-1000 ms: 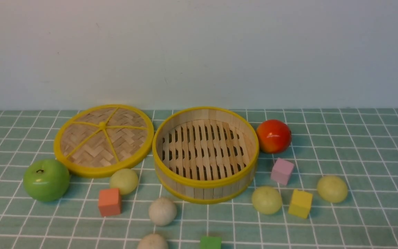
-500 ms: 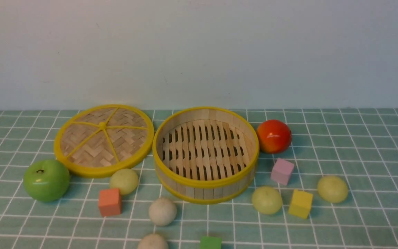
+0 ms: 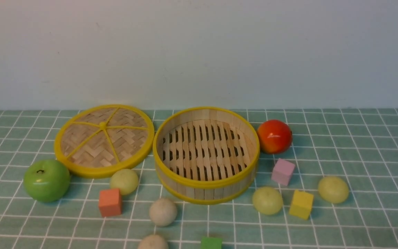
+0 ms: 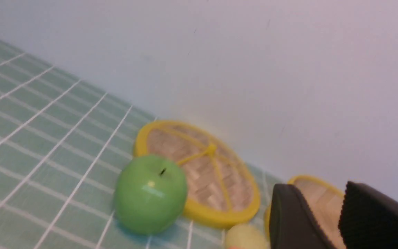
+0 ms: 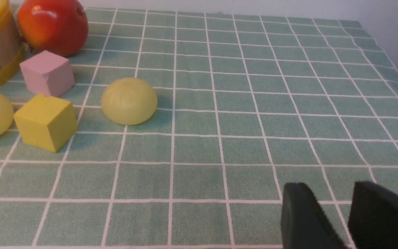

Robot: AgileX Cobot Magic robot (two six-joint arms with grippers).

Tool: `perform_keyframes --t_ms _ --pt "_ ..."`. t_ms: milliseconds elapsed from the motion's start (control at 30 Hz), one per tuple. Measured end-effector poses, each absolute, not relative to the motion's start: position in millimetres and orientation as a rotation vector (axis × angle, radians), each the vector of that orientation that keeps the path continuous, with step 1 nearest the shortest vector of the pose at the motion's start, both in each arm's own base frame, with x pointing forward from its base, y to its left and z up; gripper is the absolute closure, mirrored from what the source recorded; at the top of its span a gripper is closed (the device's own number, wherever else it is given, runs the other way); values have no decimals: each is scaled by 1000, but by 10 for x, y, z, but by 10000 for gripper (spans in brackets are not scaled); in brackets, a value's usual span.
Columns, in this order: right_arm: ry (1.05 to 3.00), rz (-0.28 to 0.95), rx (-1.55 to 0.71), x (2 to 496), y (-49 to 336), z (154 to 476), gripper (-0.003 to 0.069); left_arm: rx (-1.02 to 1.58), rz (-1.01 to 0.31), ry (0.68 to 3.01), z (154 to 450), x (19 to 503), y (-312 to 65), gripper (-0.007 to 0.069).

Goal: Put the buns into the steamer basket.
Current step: Use the left arm to grab a steamed stuffed bun

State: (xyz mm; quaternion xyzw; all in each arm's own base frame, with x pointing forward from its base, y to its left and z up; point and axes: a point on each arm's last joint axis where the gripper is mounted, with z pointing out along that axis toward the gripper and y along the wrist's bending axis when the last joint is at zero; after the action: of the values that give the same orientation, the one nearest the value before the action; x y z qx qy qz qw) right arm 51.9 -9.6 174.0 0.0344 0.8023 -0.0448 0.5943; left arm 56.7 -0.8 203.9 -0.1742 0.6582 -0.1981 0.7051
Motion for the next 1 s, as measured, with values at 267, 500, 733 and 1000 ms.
perform_keyframes --t_ms 267,500,733,1000 --pt "1864 -104 80 519 -96 1740 421 -388 -528 1078 2410 473 46 387" --pt "1864 -104 80 519 -96 1740 421 -347 -548 1045 3227 340 20 387" --pt "1864 -104 80 519 -96 1740 421 -392 -511 1398 3919 855 -34 387" --pt "1864 -104 80 519 -96 1740 421 -433 -330 1965 3405 1850 -50 387"
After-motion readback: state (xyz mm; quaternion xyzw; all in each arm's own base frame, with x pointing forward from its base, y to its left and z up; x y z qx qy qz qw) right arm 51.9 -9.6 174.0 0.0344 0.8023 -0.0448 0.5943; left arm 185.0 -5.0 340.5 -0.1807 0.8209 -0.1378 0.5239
